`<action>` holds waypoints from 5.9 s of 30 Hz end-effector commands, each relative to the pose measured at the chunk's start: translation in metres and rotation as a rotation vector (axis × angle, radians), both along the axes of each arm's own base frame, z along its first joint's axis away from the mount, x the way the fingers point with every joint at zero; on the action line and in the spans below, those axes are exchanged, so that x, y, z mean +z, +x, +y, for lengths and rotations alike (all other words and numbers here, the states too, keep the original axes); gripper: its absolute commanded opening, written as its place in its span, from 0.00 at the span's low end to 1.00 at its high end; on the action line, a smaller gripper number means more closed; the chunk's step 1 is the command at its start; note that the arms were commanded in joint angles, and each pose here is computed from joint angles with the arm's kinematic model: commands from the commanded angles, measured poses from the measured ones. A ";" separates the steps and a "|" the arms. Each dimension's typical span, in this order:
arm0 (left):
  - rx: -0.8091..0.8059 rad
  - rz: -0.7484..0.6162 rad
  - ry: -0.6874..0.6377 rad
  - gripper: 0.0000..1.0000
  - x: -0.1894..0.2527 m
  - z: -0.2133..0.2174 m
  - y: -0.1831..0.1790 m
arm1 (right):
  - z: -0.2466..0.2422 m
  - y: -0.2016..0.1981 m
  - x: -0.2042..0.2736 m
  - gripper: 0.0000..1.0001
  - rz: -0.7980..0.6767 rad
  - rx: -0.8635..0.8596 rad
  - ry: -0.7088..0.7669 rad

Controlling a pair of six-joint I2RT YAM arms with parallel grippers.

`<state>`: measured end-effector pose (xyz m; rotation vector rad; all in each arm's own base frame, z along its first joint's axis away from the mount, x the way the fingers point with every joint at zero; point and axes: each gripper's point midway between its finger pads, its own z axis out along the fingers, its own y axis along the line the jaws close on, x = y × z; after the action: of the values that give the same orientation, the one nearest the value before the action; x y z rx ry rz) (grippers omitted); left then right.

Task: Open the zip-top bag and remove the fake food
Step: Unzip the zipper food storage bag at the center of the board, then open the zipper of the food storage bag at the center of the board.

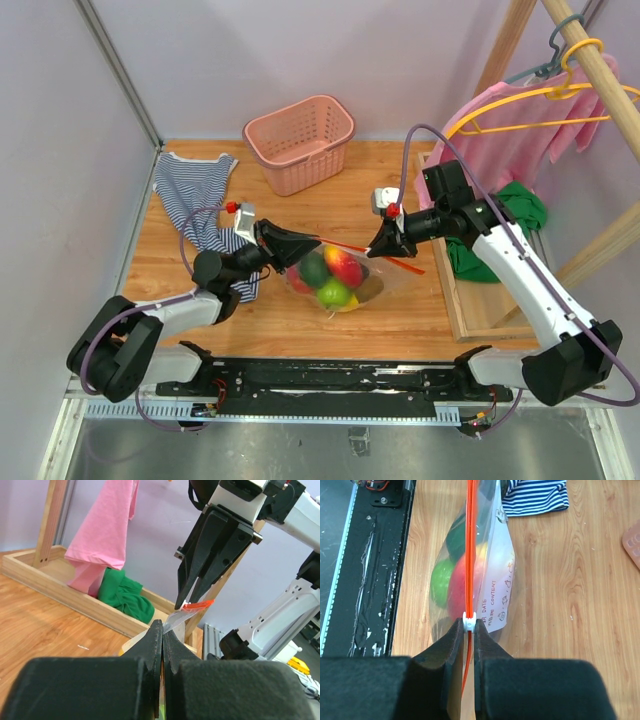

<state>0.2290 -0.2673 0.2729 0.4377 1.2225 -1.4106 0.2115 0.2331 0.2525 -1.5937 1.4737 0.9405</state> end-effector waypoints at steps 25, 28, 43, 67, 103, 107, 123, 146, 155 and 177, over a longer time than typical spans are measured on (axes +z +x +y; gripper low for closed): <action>-0.026 -0.094 -0.052 0.00 0.028 -0.007 0.046 | -0.094 0.026 -0.014 0.01 -0.047 -0.288 -0.210; -0.022 -0.102 -0.022 0.00 0.024 -0.009 0.051 | -0.102 0.028 -0.013 0.01 -0.062 -0.310 -0.226; -0.053 -0.146 0.037 0.00 0.015 -0.018 0.063 | -0.138 0.025 -0.023 0.01 -0.090 -0.404 -0.331; -0.055 -0.092 0.217 0.00 -0.032 -0.015 0.052 | -0.135 0.000 -0.030 0.27 -0.081 -0.319 -0.306; -0.129 -0.061 0.283 0.00 -0.063 -0.017 0.005 | 0.006 0.040 -0.014 0.72 0.013 -0.179 -0.079; -0.133 -0.057 0.277 0.00 -0.062 -0.018 0.005 | 0.006 0.040 -0.024 0.64 0.009 -0.185 -0.107; -0.101 -0.014 0.231 0.00 -0.059 -0.012 0.001 | 0.005 0.037 -0.039 0.13 0.049 -0.192 -0.128; 0.171 0.327 0.027 0.60 -0.051 0.035 0.002 | -0.002 0.033 -0.012 0.01 0.191 -0.248 0.127; 0.244 0.637 -0.128 0.64 -0.070 0.058 -0.005 | -0.013 0.042 0.006 0.01 0.199 -0.293 0.185; 0.049 0.826 0.135 0.29 -0.139 -0.014 0.015 | -0.051 0.061 0.037 0.01 0.106 -0.423 0.225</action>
<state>0.2378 -0.2573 0.1183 -0.2557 2.0311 -1.4362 0.2740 0.1892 0.2651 -1.0324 1.6987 0.9439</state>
